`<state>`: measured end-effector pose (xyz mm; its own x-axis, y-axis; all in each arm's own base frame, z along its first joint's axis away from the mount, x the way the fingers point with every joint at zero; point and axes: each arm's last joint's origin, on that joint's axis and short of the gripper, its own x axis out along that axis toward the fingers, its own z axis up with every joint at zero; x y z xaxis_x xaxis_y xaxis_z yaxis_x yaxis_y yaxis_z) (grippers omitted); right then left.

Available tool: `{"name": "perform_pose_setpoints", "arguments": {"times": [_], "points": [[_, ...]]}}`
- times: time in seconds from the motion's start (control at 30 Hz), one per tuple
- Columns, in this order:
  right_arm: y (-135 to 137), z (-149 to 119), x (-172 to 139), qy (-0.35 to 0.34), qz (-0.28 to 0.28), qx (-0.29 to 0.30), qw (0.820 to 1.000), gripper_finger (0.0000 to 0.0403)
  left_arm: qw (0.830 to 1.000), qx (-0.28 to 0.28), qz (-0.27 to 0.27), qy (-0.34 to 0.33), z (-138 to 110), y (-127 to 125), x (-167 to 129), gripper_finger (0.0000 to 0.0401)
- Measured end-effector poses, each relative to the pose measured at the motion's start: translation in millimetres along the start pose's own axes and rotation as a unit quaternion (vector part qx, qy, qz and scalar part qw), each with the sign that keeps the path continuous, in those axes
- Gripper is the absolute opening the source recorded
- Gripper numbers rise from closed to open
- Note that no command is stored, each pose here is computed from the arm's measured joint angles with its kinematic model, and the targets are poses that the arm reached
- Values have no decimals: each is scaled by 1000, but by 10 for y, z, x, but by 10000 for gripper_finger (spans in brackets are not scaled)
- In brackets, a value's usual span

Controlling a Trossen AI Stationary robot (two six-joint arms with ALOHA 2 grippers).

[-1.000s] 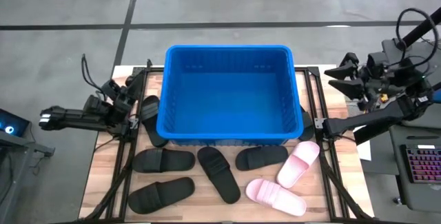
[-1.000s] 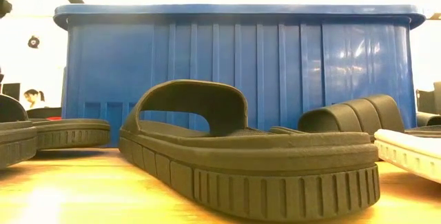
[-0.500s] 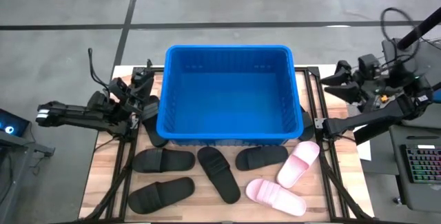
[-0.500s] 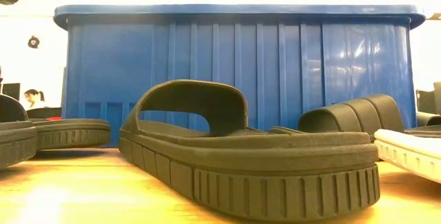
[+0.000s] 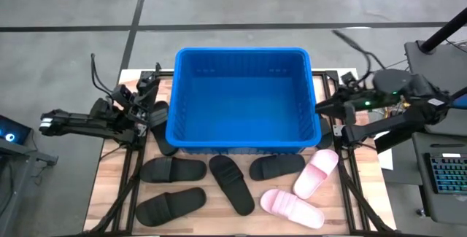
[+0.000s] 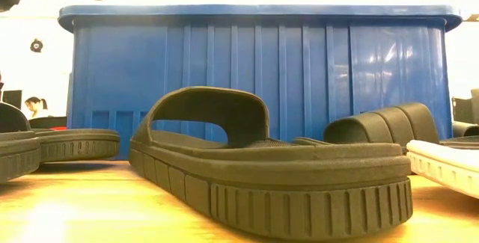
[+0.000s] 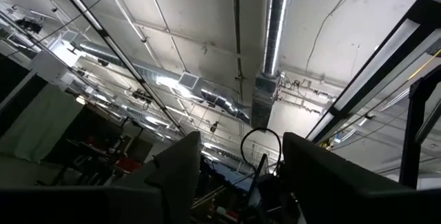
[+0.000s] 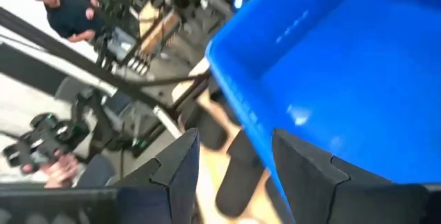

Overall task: Pick and place slides into bin
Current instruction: Put the pink slide into the blue bin

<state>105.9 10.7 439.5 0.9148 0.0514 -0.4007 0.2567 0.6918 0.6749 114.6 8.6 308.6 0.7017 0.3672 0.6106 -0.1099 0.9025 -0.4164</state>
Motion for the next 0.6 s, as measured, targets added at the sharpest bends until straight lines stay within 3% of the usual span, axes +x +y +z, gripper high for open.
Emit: {"name": "perform_pose_setpoints", "arguments": {"times": [0.2, 0.43, 0.6], "points": [[30, -81, 305, 105, -23, 55, 993, 171, 1000, 9, 5, 20, -19, 15, -24, 192], [76, -305, 590, 254, -61, 69, 963, 171, 999, 20, 14, 38, -54, 32, -37, 192], [172, -457, 745, 300, -81, 92, 946, 171, 999, 24, 16, 45, -71, 36, -36, 192]]}}
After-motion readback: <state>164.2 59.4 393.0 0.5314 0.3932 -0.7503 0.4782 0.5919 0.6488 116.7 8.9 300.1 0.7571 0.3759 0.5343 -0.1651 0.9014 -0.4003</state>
